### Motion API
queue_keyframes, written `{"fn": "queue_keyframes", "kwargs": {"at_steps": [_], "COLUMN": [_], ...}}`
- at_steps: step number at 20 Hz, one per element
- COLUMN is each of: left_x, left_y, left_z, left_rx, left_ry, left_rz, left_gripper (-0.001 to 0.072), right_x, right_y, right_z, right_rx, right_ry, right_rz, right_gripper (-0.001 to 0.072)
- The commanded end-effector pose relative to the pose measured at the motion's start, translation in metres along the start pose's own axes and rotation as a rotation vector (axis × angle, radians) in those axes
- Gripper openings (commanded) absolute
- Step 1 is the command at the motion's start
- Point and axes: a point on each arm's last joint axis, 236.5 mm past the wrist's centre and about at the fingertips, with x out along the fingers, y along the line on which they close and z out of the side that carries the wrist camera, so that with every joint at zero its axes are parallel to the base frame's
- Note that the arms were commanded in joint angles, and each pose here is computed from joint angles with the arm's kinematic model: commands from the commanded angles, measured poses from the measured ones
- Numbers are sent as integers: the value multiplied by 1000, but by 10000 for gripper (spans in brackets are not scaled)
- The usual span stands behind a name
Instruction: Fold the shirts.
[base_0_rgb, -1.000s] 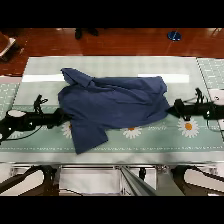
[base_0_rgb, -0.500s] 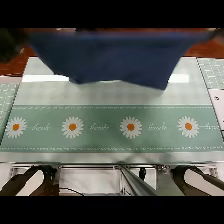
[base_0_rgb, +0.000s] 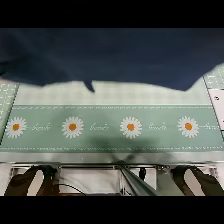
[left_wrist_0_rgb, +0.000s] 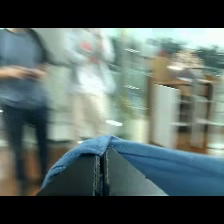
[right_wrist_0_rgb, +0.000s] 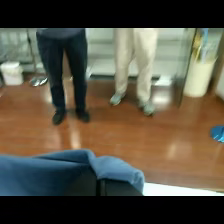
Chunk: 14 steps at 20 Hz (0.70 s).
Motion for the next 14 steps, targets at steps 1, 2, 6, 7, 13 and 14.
{"fn": "queue_keyframes", "kwargs": {"at_steps": [1,2,6,7,13,14], "left_x": [-58,-65,-73,-70,-11,3], "left_y": [16,17,23,25,47,46], "left_z": [13,6,-27,-44,-231,-267], "left_rx": [153,168,141,112,-195,-257], "left_ry": [13,47,182,235,635,685], "left_rz": [190,202,226,223,142,109], "left_gripper": [16,16,16,16,16,16], "right_x": [-46,-51,-53,-47,41,58], "right_y": [15,19,25,23,-2,-11], "right_z": [-8,-13,-26,-39,-153,-180], "right_rx": [-28,-28,-14,3,201,231], "right_ry": [4,20,64,112,405,464], "right_rz": [-46,-40,-20,-15,96,95], "right_gripper": [23,23,23,23,23,23]}}
